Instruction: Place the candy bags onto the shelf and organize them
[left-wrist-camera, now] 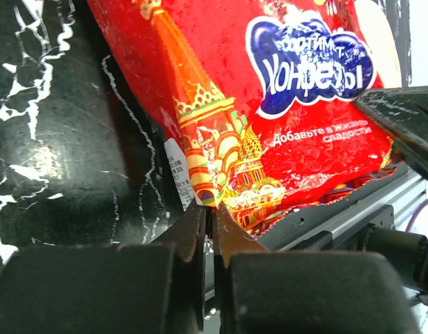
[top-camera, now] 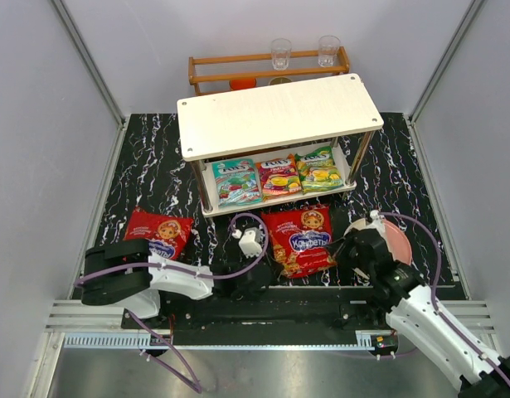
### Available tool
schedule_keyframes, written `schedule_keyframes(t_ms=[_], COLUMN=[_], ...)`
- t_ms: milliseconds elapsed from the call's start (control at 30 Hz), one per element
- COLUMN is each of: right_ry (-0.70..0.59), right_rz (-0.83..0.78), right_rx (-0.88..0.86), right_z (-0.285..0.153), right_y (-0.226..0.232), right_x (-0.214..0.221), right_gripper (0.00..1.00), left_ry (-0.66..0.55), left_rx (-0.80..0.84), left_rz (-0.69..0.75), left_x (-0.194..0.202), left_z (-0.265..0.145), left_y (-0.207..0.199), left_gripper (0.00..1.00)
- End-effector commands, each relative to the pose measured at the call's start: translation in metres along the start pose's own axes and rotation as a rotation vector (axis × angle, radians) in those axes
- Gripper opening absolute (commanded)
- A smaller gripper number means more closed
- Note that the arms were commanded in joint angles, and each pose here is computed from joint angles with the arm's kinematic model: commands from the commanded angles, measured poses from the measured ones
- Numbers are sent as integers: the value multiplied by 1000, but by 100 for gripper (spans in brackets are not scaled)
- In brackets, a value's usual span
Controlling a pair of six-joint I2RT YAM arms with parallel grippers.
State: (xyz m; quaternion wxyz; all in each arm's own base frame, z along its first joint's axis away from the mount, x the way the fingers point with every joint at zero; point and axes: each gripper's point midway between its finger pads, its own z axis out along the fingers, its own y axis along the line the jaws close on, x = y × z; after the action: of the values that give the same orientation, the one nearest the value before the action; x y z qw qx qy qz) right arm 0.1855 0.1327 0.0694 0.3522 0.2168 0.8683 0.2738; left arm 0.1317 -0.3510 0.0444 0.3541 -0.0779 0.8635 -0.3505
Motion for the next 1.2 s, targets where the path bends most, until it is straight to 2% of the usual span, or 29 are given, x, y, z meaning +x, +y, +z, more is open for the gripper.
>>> schedule_keyframes(t_ms=[0, 67, 100, 167, 200, 233, 300, 333, 467, 567, 700, 900, 1033, 1167], right_ry=[-66, -79, -104, -123, -160, -169, -203, -210, -239, -326, -422, -573, -602, -691], right_rz=[-66, -92, -117, -132, -150, -157, -174, -180, -213, -245, -318, -371, -422, -448], right_rx=[-187, -233, -281, -310, -354, -369, -416, -431, -531, -590, -570, -586, -582, -574], right_z=[-47, -67, -84, -105, -125, -134, -160, -167, -205, -246, -263, -277, -275, -285], right_y=[56, 67, 81, 89, 102, 107, 123, 128, 162, 188, 208, 239, 267, 285], right_x=[-34, -40, -50, -57, -69, -73, -85, -89, -106, -134, -164, -203, -223, -248], right_gripper=[0, 0, 0, 0, 0, 0, 0, 0, 0, 0, 0, 0, 0, 0], left_ry=[-23, -31, -20, -28, -21, -38, -39, -47, -66, -84, -145, -268, -315, -335], left_rx=[111, 170, 167, 246, 232, 290, 295, 339, 415, 473, 548, 590, 609, 622], left_rz=[31, 37, 94, 113, 183, 180, 244, 235, 273, 334, 377, 467, 499, 535], left_x=[-26, -41, -42, -60, -61, -75, -83, -92, -113, -129, -167, -226, -253, -277], left_z=[-16, -32, -37, -60, -67, -85, -100, -113, -145, -168, -204, -247, -260, -254], left_y=[-55, -83, -84, -122, -122, -152, -163, -184, -218, -244, -281, -310, -322, -330], left_gripper=[0, 0, 0, 0, 0, 0, 0, 0, 0, 0, 0, 0, 0, 0])
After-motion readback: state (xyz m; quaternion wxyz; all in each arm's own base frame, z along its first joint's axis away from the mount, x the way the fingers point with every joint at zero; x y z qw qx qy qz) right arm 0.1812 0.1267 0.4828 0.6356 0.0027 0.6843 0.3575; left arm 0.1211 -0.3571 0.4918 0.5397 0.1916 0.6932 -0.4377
